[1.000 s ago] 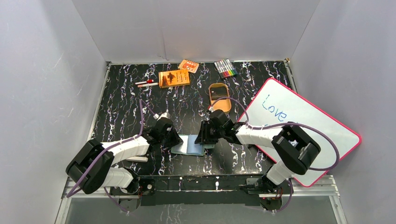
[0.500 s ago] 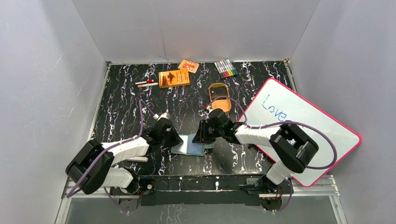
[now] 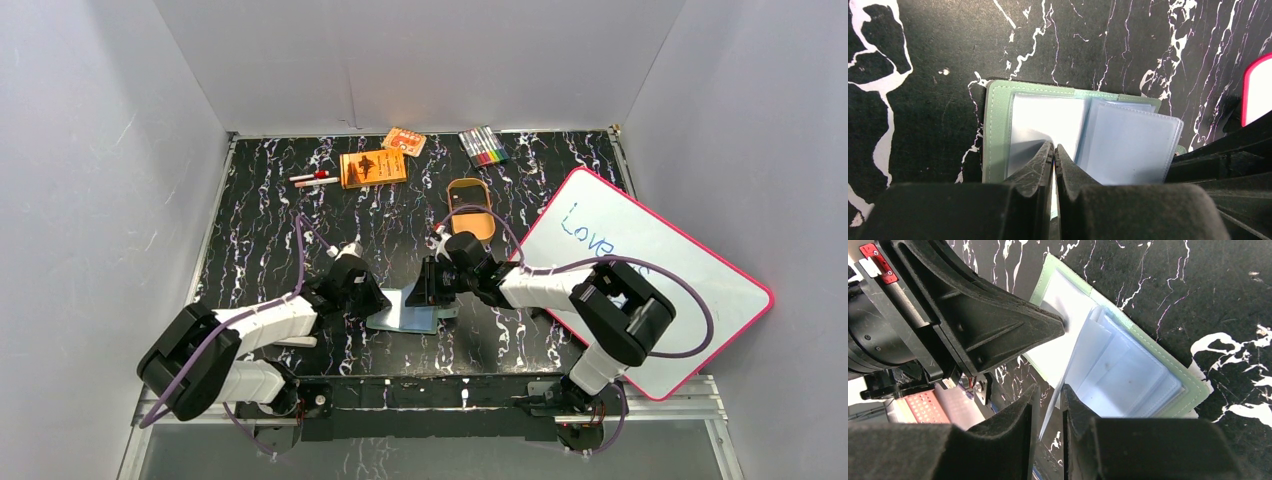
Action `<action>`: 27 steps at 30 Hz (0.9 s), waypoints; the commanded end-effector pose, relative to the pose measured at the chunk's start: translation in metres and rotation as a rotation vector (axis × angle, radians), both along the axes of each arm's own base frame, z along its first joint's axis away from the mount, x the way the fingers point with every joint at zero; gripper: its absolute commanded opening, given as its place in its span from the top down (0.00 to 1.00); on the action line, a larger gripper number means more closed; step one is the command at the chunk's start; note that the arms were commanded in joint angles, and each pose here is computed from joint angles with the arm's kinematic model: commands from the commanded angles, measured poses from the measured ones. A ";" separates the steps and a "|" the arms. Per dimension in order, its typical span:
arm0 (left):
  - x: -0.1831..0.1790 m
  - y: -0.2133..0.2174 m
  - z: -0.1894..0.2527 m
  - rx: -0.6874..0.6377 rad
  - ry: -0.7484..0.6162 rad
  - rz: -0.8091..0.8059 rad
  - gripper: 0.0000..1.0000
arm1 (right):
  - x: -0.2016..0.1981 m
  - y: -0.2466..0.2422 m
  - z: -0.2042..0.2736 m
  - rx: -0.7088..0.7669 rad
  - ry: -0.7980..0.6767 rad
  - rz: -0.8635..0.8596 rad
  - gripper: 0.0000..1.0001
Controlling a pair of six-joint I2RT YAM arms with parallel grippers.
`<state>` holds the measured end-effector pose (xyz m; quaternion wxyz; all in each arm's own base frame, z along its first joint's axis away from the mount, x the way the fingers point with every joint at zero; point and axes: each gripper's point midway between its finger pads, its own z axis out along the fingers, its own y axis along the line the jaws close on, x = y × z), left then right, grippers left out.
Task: Put the credit cards into the card holder
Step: Open the card holder at the center of the board.
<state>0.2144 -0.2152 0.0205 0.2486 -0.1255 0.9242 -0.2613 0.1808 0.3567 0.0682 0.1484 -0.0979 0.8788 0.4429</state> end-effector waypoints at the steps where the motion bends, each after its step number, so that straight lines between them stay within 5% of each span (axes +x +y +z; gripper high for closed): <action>1: -0.009 0.013 -0.007 0.045 0.020 0.011 0.95 | 0.010 0.017 0.023 0.071 -0.066 0.032 0.73; 6: -0.006 0.014 -0.001 0.048 0.007 0.021 0.90 | 0.010 0.020 0.021 0.064 -0.055 0.040 0.90; 9: -0.003 0.015 0.009 0.041 -0.016 0.031 0.77 | 0.010 0.019 0.022 0.056 -0.064 0.039 0.99; 18: 0.004 0.006 0.038 -0.044 -0.058 0.060 0.39 | 0.015 0.018 0.020 -0.009 -0.113 0.054 1.00; 27: 0.018 -0.024 0.059 -0.136 -0.042 0.005 0.33 | 0.014 0.018 0.020 -0.011 -0.128 0.072 1.00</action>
